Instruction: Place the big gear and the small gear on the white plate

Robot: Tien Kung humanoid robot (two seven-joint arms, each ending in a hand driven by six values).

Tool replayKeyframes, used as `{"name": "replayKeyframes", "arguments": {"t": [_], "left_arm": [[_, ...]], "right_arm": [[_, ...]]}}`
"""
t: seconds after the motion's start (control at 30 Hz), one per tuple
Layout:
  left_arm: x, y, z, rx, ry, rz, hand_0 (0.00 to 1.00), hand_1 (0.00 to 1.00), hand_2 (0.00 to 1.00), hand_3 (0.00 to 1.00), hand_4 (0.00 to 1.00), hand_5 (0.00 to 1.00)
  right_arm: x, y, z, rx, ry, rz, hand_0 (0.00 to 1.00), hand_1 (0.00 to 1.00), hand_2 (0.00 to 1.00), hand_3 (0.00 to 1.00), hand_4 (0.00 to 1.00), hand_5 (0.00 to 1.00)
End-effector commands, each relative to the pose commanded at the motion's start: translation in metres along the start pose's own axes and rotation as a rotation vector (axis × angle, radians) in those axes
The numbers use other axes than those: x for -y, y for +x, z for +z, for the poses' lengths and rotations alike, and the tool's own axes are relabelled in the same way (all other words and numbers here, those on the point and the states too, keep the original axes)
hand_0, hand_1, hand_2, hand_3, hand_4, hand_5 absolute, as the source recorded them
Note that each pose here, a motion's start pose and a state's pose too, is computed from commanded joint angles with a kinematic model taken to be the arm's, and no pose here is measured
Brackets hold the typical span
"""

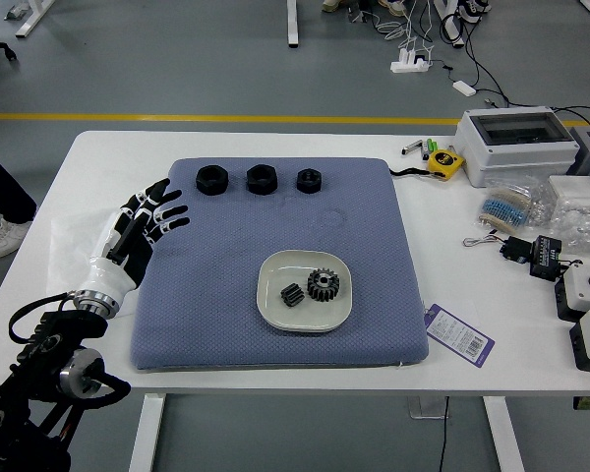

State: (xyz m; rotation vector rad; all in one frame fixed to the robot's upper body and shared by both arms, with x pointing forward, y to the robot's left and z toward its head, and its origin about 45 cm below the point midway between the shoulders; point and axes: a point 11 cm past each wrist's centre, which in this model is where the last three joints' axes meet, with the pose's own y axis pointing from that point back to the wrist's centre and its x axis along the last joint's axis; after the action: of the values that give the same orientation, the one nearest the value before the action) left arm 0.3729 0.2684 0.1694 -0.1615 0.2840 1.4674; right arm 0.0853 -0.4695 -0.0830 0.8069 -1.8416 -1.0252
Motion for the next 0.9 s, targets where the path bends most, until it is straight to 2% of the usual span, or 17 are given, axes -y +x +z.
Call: {"name": "replayKeyframes", "arguments": {"t": [0.17,0.57,0.9], "left_arm": [[-0.005,0.007,0.001,0.037,0.001,0.007,0.549,0.625,0.713,0.733,0.934,0.483],[-0.023,0.036,0.007,0.083,-0.025,0.076,0.548,0.624,0.713,0.735,0.94,0.51],[-0.034,0.05,0.01,0.108,-0.026,0.096,0.558,0.63,0.716,0.733,0.95,0.537]], "right_arm": [[0.0,0.0,0.0,-0.003,-0.001,-0.001,0.649,0.645,0.735,0.585,0.842,0.684],[0.0,0.0,0.002,-0.002,-0.003,-0.001,0.65,0.645,0.735,0.585,0.841,0.681],[0.0,0.0,0.006,-0.003,-0.013,0.001,0.648,0.645,0.735,0.584,0.839,0.684]]}}
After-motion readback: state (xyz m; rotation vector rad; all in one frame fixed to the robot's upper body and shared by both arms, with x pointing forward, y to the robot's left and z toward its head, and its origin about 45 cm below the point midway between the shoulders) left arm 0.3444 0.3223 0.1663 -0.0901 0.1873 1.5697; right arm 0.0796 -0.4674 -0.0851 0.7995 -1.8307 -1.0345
